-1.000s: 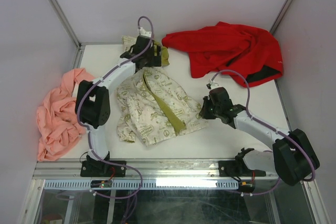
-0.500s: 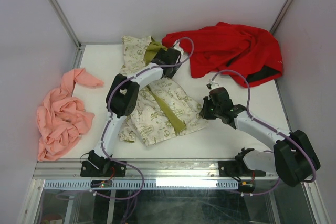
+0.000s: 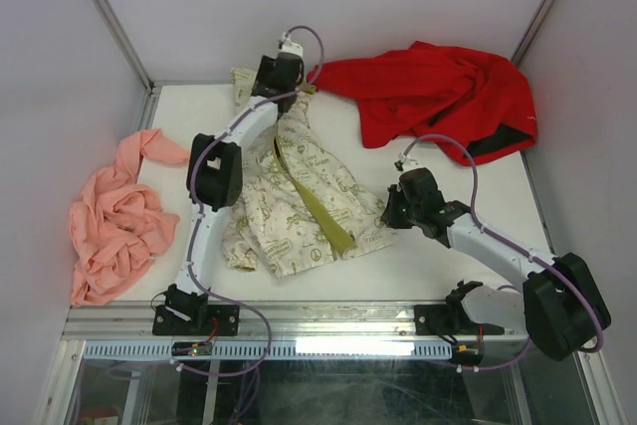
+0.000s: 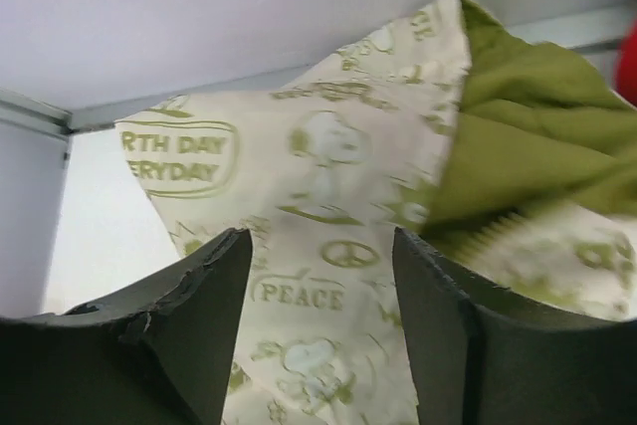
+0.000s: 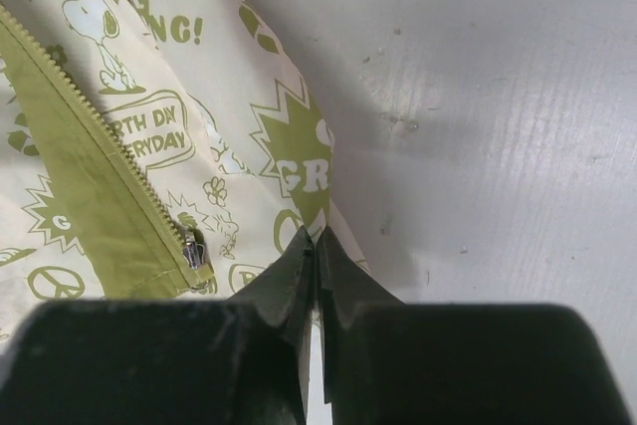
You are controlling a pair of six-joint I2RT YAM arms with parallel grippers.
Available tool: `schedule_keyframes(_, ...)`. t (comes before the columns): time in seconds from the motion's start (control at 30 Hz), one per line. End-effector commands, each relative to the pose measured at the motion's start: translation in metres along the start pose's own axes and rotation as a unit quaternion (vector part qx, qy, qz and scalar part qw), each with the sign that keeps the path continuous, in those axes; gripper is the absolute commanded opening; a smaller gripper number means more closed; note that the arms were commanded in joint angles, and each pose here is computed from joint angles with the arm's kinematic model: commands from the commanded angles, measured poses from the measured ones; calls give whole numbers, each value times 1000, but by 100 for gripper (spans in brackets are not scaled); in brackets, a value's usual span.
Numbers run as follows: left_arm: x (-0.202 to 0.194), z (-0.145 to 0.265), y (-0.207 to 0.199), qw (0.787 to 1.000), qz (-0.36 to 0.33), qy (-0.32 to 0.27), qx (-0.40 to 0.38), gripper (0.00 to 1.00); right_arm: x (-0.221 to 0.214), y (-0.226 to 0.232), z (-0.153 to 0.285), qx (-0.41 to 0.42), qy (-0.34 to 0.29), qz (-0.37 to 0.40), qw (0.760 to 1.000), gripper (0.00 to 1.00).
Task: Zip up the jacket
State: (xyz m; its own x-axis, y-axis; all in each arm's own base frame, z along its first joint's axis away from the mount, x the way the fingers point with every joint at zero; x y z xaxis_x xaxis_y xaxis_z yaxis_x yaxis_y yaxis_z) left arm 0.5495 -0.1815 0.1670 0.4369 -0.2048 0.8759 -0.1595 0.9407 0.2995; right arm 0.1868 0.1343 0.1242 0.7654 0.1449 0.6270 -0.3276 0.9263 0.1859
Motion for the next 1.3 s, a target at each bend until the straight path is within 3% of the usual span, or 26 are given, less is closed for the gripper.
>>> schedule_keyframes(0.0,53,1,61,981,183,-21,-57,57,5,-3,5,-16,-21,2,1000,5)
schedule_keyframes(0.13,43,-7,81,969,233,19,-85,52,6,-3,6,-17,-21,0,1000,5)
schedule_keyframes(0.3,25,6,80,949,270,82,-142,61,9,-2,8,-16,-26,1,1000,6)
schedule_keyframes(0.5,22,72,79,915,319,112,-219,71,17,-2,16,-19,-36,15,999,17)
schedule_keyframes(0.77,-8,182,73,893,346,117,-262,77,32,18,41,17,-72,43,996,36)
schedule_keyframes(1.03,-72,272,60,867,343,162,-324,77,39,63,38,123,-89,88,984,42)
schedule_keyframes(1.27,-150,294,73,860,352,234,-286,74,55,75,1,119,-69,111,984,45)
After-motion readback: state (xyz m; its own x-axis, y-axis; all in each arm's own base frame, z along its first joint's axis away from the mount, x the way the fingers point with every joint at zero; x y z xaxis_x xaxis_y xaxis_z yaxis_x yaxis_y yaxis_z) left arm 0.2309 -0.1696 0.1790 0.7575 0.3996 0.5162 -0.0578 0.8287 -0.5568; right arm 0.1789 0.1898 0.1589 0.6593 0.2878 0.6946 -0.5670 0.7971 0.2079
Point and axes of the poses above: each gripper's point midway between its finger pads, its own z axis back along the fingers, its own y axis along the line the jaws close on, x = y × z, the point moved 9 cm from there along z, back along the fingers, and after that the axes turned 12 degrees about z, right-handed, at the moved point
